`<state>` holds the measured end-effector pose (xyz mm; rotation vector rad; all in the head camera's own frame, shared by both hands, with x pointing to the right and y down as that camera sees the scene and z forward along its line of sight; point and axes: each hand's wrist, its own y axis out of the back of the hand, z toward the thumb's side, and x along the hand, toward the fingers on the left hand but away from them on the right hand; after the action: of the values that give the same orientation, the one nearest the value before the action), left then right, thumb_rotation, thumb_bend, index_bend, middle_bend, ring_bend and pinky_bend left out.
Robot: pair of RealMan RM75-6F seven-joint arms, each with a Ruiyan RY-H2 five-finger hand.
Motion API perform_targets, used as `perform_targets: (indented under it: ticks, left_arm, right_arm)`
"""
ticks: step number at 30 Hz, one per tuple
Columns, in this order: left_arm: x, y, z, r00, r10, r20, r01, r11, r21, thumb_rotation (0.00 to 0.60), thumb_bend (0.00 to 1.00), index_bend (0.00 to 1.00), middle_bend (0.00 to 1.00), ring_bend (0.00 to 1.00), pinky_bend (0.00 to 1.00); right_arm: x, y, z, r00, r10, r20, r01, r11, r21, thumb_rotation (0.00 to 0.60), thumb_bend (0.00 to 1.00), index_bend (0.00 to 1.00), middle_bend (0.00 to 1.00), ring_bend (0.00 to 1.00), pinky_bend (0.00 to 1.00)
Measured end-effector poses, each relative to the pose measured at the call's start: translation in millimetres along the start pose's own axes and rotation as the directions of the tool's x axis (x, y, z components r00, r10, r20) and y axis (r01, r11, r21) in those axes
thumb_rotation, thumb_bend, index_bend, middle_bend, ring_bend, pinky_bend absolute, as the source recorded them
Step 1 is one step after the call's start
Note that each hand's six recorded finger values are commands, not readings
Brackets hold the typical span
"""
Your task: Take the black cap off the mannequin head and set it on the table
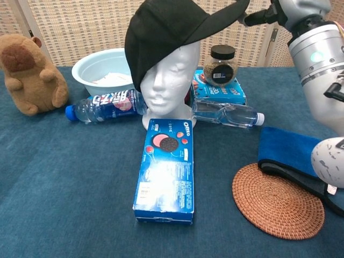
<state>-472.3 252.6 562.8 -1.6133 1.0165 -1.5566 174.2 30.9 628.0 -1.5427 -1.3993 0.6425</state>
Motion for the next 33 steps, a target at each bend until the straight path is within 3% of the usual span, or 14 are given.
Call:
perform_targets:
  ticks: [15,24,33]
  left_arm:
    - [-2.2,1.4,-5.7,1.0,0.004,-0.01,-0.004,1.0,-0.004,0.6,0.19,0.18,0.04,0.01,0.0]
    - [-2.3,1.0,-6.8,1.0,0.004,-0.008,-0.004,1.0,-0.007,0.6,0.19,0.18,0.04,0.01,0.0]
    - [-1.5,0.0,-4.8,1.0,0.002,0.005,-0.002,1.0,-0.009,0.6,0.19,0.18,0.04,0.01,0.0]
  right_arm:
    - [-22.1,18.7,6.3,0.995,-0.103,-0.017,0.103,0.995,0.001,0.6,0.48,0.75,0.52,0.33,0.18]
    - [-22.4,58.2,-6.9,0.982,-0.182,-0.05,0.184,0.982,0.04,0.6,0.48,0.75,0.52,0.33,0.18]
    - [-5.8,110.6,-40.1,0.972,-0.227,-0.058,0.234,0.96,0.157,0.6,0.48,0.75,0.52,0.33,0.18]
